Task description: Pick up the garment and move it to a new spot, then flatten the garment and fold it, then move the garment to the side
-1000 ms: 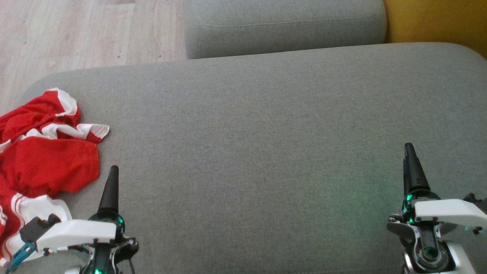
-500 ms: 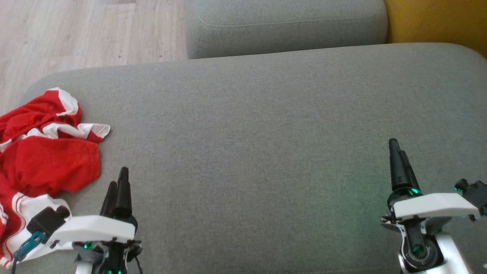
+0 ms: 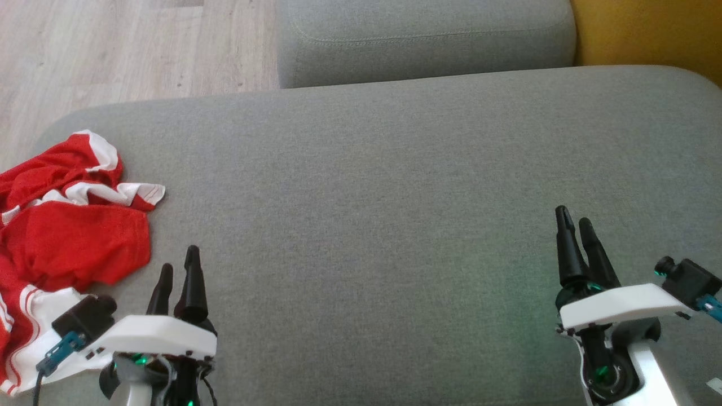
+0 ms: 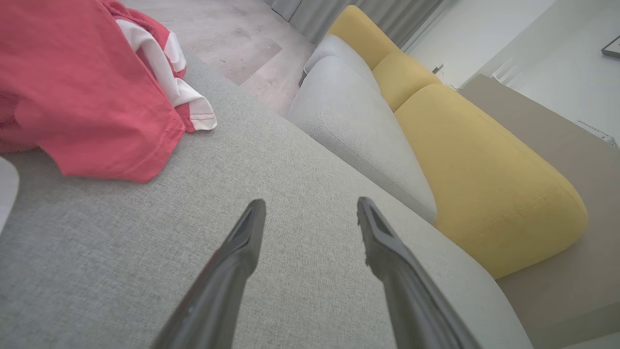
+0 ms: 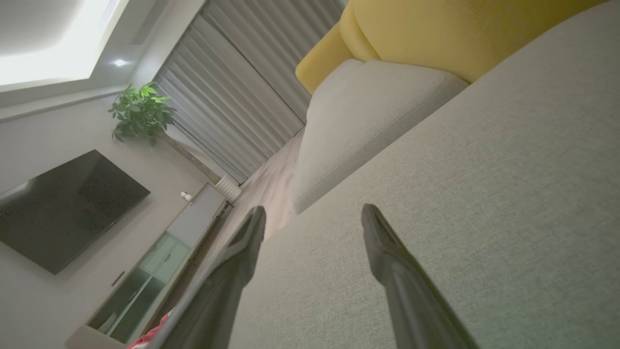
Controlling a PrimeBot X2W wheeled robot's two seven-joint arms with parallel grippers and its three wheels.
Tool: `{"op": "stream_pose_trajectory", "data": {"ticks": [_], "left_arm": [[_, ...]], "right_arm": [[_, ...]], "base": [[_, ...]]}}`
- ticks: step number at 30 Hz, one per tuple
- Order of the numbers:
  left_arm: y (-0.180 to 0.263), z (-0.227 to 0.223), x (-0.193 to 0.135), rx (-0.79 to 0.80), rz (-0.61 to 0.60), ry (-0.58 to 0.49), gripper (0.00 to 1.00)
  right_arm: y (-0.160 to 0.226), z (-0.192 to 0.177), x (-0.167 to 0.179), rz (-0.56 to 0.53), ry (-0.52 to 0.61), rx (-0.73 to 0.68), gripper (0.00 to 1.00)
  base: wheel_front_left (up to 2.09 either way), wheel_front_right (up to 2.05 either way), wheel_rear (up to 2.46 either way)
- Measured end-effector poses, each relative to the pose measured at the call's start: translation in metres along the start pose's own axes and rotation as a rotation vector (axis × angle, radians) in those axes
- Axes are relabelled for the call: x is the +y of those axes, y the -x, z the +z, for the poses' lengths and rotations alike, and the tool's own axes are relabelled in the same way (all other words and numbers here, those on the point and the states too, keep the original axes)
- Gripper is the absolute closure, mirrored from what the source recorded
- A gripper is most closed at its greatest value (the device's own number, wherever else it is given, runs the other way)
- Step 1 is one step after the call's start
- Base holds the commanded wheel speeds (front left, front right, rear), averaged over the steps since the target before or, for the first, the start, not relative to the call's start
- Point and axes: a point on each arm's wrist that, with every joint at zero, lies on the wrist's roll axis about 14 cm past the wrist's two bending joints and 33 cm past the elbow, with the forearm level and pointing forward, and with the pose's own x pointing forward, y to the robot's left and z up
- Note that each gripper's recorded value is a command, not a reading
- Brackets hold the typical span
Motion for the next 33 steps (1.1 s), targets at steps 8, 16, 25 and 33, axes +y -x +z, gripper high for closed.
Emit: {"op": "stream_pose_trajectory", "data": {"ticks": [8, 16, 25, 33], "left_arm": [[-0.001, 0.004, -0.01, -0.029, -0.028, -0.105, 0.0], [-0.003, 0.012, -0.015, -0.069, -0.039, -0.208, 0.0], [-0.002, 0.017, -0.023, -0.111, -0.06, -0.332, 0.0], [-0.001, 0.021, -0.032, -0.151, -0.082, -0.433, 0.0]], "right_arm": [[0.0, -0.004, 0.004, 0.019, 0.098, 0.007, 0.0], [-0.001, 0.0, 0.008, 0.037, 0.187, -0.014, 0.0], [-0.005, 0.007, 0.018, 0.073, 0.303, -0.044, 0.0], [-0.004, 0.006, 0.023, 0.098, 0.391, -0.051, 0.0]], "base": [[0.0, 0.0, 0.0], [0.0, 0.0, 0.0], [0.0, 0.0, 0.0], [0.0, 0.0, 0.0]]}}
